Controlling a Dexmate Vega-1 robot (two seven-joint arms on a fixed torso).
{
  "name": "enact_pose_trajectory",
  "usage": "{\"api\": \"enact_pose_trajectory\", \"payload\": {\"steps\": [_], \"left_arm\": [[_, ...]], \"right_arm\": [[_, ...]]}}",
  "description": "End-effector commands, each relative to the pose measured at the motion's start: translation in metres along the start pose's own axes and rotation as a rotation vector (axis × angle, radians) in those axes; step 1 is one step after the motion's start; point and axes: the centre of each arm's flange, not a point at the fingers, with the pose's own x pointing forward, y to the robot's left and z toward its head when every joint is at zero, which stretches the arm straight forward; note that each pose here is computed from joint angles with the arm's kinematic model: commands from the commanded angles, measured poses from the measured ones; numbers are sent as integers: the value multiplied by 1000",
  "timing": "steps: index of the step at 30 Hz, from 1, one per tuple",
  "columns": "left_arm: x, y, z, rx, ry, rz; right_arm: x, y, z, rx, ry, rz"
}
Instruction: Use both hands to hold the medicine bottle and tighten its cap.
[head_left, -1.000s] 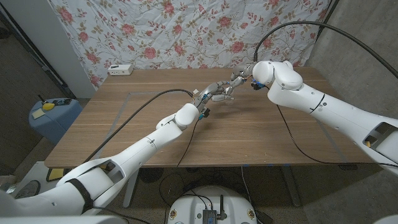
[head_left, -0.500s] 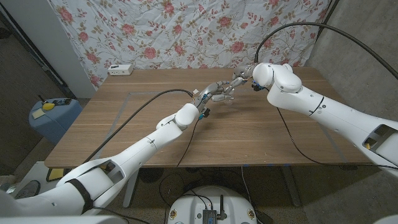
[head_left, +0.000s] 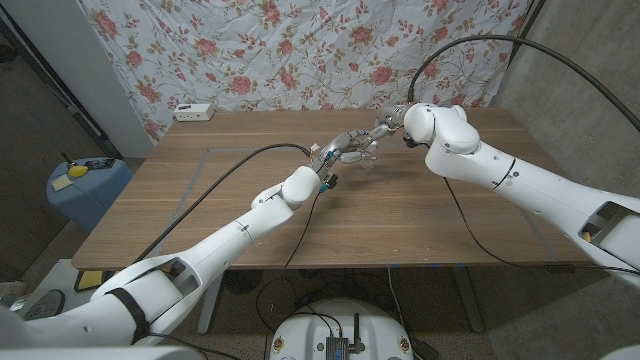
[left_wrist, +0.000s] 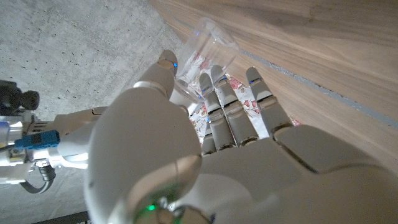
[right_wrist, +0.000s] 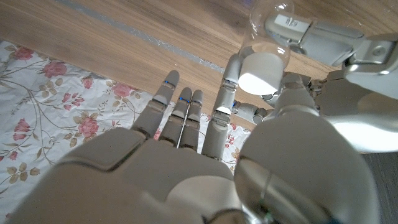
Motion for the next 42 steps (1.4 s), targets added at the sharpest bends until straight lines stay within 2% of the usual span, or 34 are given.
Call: {"api": "enact_pose_trajectory", "payload": {"steps": [1,18,42], "left_arm": [[1,1,-1,-2,-3,-1],[0,2,-4,-7,0,0],[2,3,-6,-11,3,-2]], "right_arm": [[1,1,11,-50,28,-48],[0,2,16,-75,53,-109],[-2,-6,11,-74,35,-4]]}}
